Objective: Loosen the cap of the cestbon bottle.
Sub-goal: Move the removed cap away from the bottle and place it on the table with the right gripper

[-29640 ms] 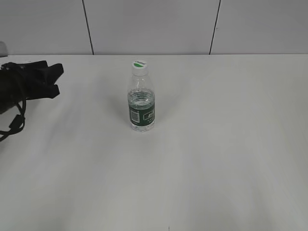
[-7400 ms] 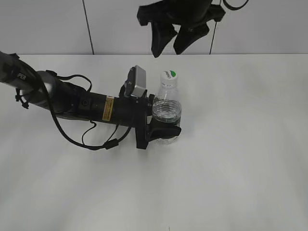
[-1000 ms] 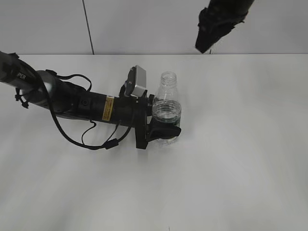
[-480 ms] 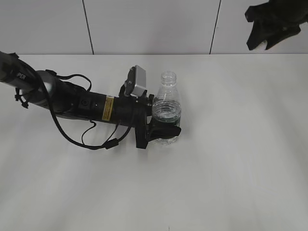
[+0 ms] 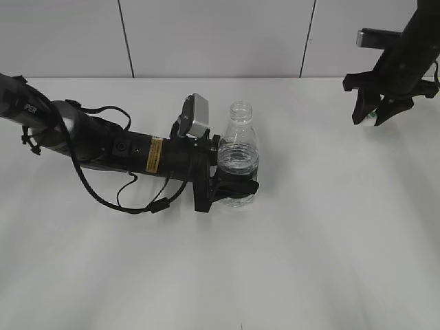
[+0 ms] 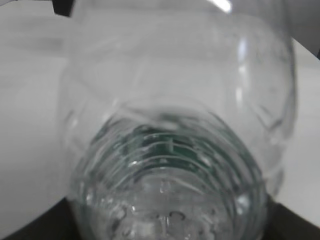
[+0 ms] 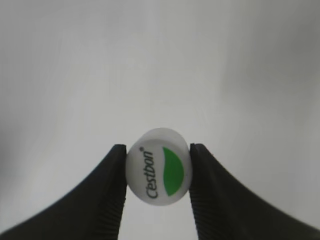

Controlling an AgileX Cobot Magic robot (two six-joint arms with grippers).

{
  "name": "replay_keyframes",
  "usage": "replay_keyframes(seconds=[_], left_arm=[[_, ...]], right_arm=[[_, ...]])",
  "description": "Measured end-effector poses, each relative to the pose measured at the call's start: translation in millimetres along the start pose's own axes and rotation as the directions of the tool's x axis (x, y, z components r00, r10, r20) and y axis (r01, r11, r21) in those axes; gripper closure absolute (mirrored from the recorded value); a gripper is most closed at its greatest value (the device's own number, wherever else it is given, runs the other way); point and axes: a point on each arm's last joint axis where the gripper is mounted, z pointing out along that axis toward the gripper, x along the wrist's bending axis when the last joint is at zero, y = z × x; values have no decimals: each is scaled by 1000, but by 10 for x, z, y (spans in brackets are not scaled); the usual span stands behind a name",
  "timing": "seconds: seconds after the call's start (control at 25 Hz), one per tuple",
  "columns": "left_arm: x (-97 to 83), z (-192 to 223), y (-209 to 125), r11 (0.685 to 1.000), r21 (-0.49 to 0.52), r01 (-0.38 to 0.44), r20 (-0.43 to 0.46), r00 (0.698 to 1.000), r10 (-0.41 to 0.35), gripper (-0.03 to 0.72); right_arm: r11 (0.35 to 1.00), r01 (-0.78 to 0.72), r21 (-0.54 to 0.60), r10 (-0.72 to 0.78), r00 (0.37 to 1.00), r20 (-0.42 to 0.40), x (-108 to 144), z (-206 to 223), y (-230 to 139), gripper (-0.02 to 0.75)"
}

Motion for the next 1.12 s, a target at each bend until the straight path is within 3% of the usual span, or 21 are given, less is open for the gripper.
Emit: replay_keyframes(seconds=[0.48,1.12], left_arm=[[0,0,0,1000,0,2,0,1000,-2,276],[1,0,1,1000,-1,3,-1,1000,-3,276]], right_arm=[[999,-33,43,32,999,14,-102,597,-30,446],[999,-30,26,29,999,36,-125,609,-16,429]])
